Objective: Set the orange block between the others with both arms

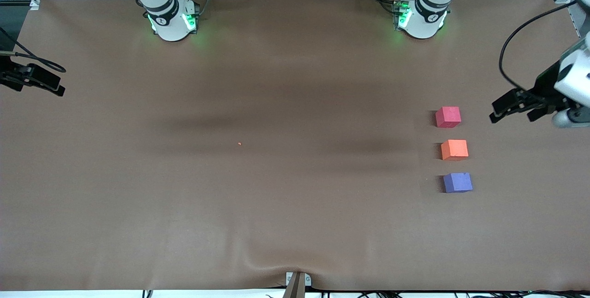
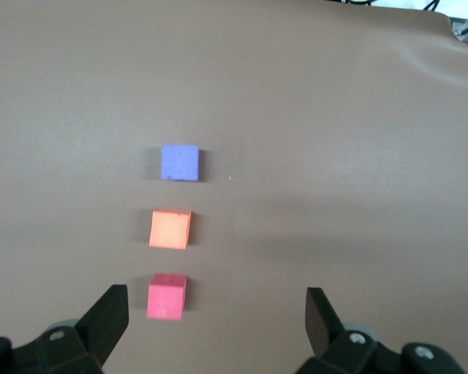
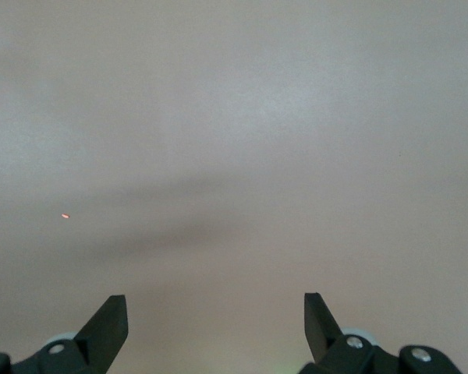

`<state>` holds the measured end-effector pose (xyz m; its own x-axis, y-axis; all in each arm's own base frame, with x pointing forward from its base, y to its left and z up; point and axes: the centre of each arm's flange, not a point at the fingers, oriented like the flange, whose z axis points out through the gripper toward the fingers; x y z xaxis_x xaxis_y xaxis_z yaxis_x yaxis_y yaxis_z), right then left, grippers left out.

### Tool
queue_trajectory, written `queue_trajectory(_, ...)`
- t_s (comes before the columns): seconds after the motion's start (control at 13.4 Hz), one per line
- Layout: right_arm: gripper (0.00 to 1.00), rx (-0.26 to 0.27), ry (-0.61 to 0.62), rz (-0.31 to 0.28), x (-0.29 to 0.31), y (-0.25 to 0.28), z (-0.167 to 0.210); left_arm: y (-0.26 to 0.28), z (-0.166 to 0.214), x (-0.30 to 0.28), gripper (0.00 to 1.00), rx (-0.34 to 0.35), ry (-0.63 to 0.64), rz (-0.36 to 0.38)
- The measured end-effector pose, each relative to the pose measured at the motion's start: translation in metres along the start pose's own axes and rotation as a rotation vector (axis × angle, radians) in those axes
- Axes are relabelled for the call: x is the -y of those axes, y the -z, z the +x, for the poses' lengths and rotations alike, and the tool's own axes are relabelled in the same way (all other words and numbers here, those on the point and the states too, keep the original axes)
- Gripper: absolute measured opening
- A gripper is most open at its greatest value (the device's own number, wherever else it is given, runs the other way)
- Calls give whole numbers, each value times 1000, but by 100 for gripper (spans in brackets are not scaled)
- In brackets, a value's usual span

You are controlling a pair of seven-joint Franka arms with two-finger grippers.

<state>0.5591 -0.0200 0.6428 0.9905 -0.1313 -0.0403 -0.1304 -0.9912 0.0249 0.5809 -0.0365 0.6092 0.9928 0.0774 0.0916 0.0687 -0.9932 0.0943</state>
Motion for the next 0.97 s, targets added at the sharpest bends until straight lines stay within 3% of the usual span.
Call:
queue_trajectory(0.74, 100, 0, 7, 0, 4, 0, 0, 42, -41, -9, 100, 92, -2, 49)
queue_trajectory(0.97, 100, 0, 8, 0, 4, 0, 0, 44, -42, 0, 100, 97, 0, 99)
